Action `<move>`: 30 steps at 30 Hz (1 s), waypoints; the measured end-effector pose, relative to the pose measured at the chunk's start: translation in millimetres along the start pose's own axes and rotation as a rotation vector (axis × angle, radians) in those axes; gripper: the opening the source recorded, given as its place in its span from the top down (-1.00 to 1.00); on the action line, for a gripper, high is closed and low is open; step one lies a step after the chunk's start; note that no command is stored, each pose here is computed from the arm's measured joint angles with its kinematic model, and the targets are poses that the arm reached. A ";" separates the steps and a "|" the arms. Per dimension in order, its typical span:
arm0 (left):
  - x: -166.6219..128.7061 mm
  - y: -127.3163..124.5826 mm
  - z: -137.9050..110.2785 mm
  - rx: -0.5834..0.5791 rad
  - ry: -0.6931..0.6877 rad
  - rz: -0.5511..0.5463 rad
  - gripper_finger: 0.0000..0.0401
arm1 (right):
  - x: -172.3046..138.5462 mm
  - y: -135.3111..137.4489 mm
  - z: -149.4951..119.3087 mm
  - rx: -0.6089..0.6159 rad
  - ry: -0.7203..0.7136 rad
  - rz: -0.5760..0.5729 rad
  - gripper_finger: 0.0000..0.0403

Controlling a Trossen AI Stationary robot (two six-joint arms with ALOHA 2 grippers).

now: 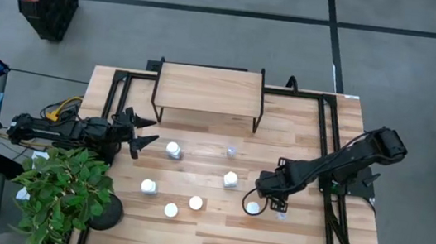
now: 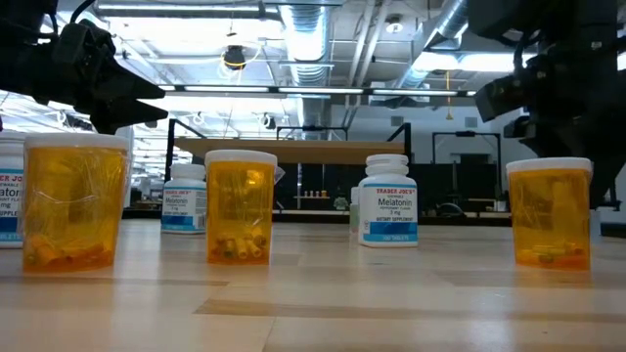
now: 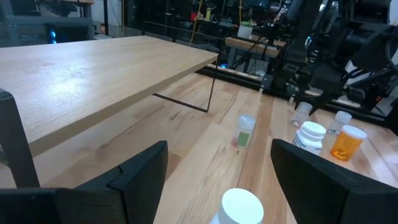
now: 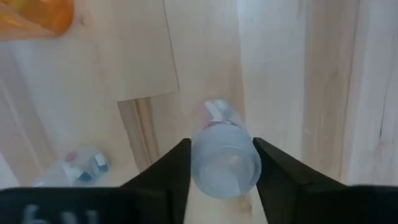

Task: Pick and place medicine bottles onto shelf by color
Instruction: Put the middle transparent pill bottle on the shelf

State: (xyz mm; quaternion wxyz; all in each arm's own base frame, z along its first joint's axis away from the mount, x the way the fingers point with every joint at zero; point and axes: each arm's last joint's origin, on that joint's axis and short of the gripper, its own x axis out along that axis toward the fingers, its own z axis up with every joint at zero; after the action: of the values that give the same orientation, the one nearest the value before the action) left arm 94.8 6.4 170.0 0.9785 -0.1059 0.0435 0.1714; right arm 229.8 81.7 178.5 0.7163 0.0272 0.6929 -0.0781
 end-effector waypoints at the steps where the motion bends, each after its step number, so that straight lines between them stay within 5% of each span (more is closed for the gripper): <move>1: 0.0 0.0 0.0 0.000 0.000 0.000 -0.36 | -0.7 -0.1 0.4 0.001 -0.001 0.000 0.30; 8: 0.0 0.0 0.0 0.000 0.001 0.000 -0.36 | -27.2 -4.1 12.2 -0.034 -0.022 0.013 0.38; 16: 0.0 0.0 0.0 0.000 0.001 -0.001 -0.36 | -99.1 -30.1 59.9 -0.247 -0.282 0.044 0.30; 22: 0.0 0.0 0.0 0.000 0.000 0.000 -0.36 | -163.6 -82.4 87.7 -0.362 -0.518 -0.087 0.37; 30: 0.0 0.0 -0.1 0.001 0.001 0.000 -0.36 | -207.6 -178.0 119.0 -0.273 -0.719 -0.342 0.34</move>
State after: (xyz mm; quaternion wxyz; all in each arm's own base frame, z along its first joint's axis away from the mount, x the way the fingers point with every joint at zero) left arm 94.8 6.4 169.9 0.9785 -0.1056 0.0442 0.1715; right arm 315.1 -96.0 402.3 0.8863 -0.2122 0.3972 -0.1079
